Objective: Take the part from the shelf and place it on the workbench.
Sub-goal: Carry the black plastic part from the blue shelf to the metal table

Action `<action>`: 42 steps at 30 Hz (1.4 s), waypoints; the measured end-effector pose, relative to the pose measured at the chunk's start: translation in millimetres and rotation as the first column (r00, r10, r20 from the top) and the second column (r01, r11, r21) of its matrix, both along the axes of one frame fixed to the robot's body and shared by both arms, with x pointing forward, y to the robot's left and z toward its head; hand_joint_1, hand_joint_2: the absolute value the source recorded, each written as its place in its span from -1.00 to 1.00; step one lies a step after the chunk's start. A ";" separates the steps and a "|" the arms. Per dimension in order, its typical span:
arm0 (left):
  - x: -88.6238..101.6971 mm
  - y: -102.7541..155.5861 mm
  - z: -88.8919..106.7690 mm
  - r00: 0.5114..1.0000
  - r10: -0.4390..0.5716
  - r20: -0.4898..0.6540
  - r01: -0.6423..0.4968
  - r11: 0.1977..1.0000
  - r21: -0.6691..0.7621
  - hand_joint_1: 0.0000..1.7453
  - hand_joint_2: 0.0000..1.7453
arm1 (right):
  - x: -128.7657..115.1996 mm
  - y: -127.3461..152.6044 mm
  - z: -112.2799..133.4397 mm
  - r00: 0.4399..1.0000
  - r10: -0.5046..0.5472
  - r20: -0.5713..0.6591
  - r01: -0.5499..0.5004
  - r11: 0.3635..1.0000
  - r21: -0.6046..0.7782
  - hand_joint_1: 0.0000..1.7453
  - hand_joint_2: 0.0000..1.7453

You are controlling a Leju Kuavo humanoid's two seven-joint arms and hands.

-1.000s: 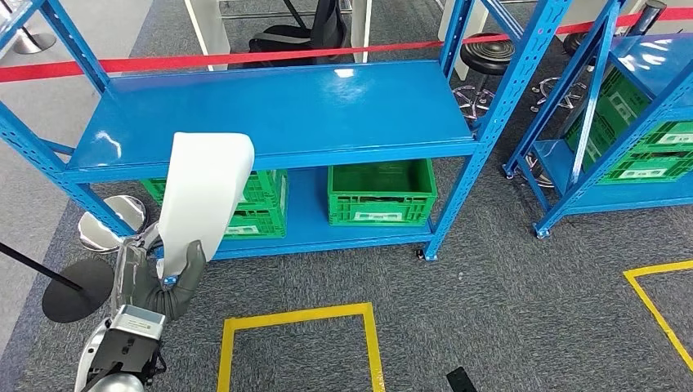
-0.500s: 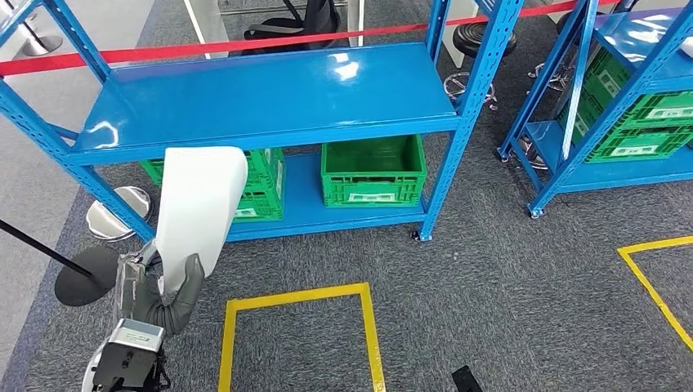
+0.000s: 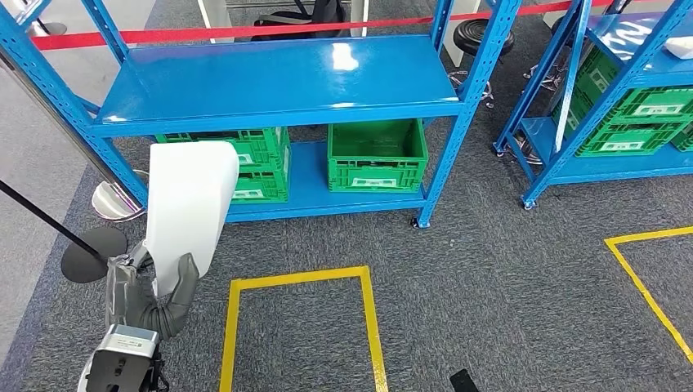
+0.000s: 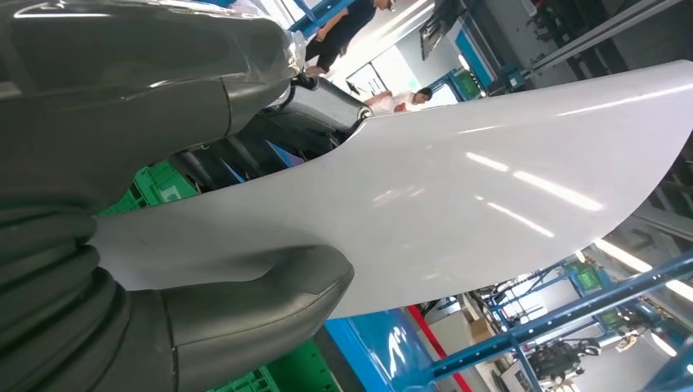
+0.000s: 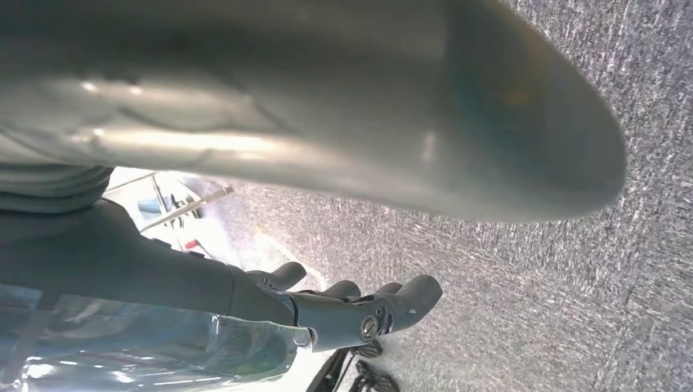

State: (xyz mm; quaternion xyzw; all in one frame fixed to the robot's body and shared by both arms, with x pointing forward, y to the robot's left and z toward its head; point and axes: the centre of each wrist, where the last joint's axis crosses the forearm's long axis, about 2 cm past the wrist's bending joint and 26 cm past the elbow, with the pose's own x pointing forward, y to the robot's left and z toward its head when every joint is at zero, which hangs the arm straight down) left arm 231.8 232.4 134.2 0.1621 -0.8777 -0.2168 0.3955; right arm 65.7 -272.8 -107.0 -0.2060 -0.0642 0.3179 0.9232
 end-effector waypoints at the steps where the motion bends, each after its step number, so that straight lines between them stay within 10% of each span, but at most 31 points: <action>1: -0.4 0.1 0.6 1.000 0.000 0.001 0.000 1.000 -0.001 1.00 1.00 | 1.5 -0.3 0.2 1.000 0.002 0.004 -0.002 1.000 0.000 -1.00 -1.00; 42: -7.3 -4.9 7.1 1.000 0.003 -0.019 -0.003 1.000 0.018 1.00 1.00 | 9.0 0.1 1.5 0.996 0.054 0.071 -0.057 0.998 0.036 -1.00 -1.00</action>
